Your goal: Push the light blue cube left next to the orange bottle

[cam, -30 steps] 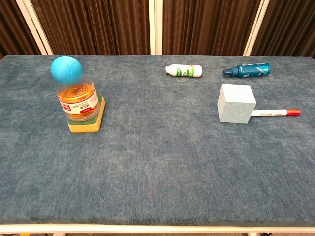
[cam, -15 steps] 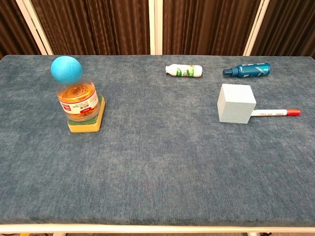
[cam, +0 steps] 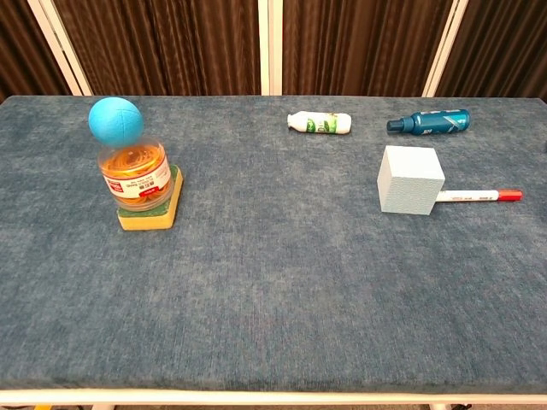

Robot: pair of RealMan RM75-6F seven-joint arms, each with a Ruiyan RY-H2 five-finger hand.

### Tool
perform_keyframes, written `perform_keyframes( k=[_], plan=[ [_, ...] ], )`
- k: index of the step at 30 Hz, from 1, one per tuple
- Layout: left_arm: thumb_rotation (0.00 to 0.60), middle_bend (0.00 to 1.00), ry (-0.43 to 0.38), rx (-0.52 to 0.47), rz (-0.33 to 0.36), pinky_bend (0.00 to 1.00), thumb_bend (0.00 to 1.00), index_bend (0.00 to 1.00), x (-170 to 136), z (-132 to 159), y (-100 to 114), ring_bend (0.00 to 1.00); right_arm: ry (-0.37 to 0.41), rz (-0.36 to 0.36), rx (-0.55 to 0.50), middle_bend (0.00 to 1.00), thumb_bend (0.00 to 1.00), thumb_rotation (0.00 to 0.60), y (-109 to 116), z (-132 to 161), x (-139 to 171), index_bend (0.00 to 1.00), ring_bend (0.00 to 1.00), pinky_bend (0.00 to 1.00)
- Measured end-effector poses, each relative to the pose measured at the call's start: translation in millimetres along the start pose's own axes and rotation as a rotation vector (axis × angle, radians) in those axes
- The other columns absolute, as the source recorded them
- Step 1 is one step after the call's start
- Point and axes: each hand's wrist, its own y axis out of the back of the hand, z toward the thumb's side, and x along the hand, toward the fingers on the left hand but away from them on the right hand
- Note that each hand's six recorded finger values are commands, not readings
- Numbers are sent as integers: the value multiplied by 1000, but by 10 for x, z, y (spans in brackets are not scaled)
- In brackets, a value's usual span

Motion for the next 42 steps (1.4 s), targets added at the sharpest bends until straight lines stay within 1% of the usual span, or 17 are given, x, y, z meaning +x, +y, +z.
perform_keyframes(
  k=[4, 10, 17, 21, 26, 30, 42],
  plan=[
    [600, 157, 2, -2, -4, 101, 153, 215, 1, -1, -4, 97, 9, 18, 39, 337, 221, 600, -136, 107, -238, 388, 1, 14],
    [600, 157, 4, -2, -8, 101, 152, 216, 1, -5, -10, 97, 22, 33, 92, 349, 221, 600, -318, 273, -496, 395, 1, 14],
    [600, 157, 9, 0, -17, 101, 152, 215, -7, -19, -31, 97, 29, 48, 95, 401, 222, 600, -472, 421, -685, 409, 24, 14],
    [600, 157, 9, 0, -16, 101, 152, 215, -4, -22, -27, 97, 32, 51, 88, 437, 237, 600, -504, 471, -753, 422, 41, 14],
    [600, 157, 9, 1, -16, 101, 152, 216, -3, -23, -34, 97, 35, 53, 81, 445, 240, 600, -517, 499, -795, 433, 48, 15],
    [600, 157, 12, 2, -18, 101, 152, 216, -10, -36, -44, 97, 39, 55, 83, 449, 275, 600, -529, 509, -804, 440, 51, 15],
    [600, 157, 16, 2, -20, 101, 153, 216, -17, -53, -54, 97, 46, 62, 91, 466, 275, 600, -577, 547, -827, 454, 68, 19]
  ],
)
